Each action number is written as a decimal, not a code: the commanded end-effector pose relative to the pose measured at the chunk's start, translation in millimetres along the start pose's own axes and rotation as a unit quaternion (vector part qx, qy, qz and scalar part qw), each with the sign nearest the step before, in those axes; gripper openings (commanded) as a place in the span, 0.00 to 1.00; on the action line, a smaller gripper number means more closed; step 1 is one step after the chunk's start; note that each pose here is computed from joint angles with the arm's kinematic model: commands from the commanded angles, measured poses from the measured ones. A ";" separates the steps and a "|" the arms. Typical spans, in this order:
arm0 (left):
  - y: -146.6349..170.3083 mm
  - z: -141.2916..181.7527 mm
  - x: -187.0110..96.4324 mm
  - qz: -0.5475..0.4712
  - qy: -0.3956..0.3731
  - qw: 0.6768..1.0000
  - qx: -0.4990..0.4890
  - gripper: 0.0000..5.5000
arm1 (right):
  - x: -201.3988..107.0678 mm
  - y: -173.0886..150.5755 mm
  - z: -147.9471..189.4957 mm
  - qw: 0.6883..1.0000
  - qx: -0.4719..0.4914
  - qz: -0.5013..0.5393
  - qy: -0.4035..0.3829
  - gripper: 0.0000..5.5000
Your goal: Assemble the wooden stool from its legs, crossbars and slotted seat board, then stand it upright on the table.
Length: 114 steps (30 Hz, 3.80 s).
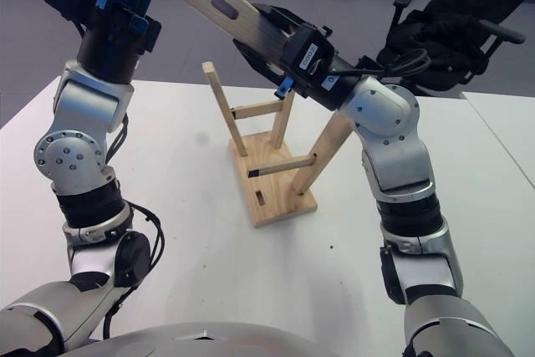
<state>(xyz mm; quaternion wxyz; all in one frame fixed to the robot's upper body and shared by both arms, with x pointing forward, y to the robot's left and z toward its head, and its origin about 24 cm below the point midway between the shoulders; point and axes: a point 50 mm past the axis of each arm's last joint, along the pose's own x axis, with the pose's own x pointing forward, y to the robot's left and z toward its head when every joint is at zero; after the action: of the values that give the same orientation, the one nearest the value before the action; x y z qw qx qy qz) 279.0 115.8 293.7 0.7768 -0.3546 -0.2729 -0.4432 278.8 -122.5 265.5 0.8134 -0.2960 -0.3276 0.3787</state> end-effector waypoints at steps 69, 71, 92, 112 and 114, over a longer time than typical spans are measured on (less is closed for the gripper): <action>12.8 -59.2 -159.4 0.451 0.304 0.816 0.196 0.19 | -133.9 148.6 -119.4 0.899 0.287 -0.086 0.321 0.82; 12.2 -62.8 -157.2 0.449 0.307 0.814 0.205 0.19 | -135.2 140.4 -113.1 0.898 0.291 -0.115 0.310 0.82; 14.7 -98.3 -142.0 0.398 0.348 0.790 0.310 0.19 | -30.9 52.0 11.2 0.935 0.270 -0.176 0.149 0.82; -33.4 -16.1 -73.2 0.239 0.091 0.871 0.419 0.57 | -3.2 109.9 -51.1 0.921 -0.047 0.064 0.381 0.82; -41.1 -9.7 -63.0 0.208 0.058 0.880 0.422 0.66 | -21.1 143.9 -71.4 0.891 -0.041 0.165 0.421 0.82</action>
<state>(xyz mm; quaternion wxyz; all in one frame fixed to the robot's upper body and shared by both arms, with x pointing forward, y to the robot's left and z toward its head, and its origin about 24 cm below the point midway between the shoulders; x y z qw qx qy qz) 216.3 128.4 245.8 0.9511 -0.0127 -0.2859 -0.1164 269.6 -73.6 162.9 0.8339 -0.4826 -0.0257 0.2667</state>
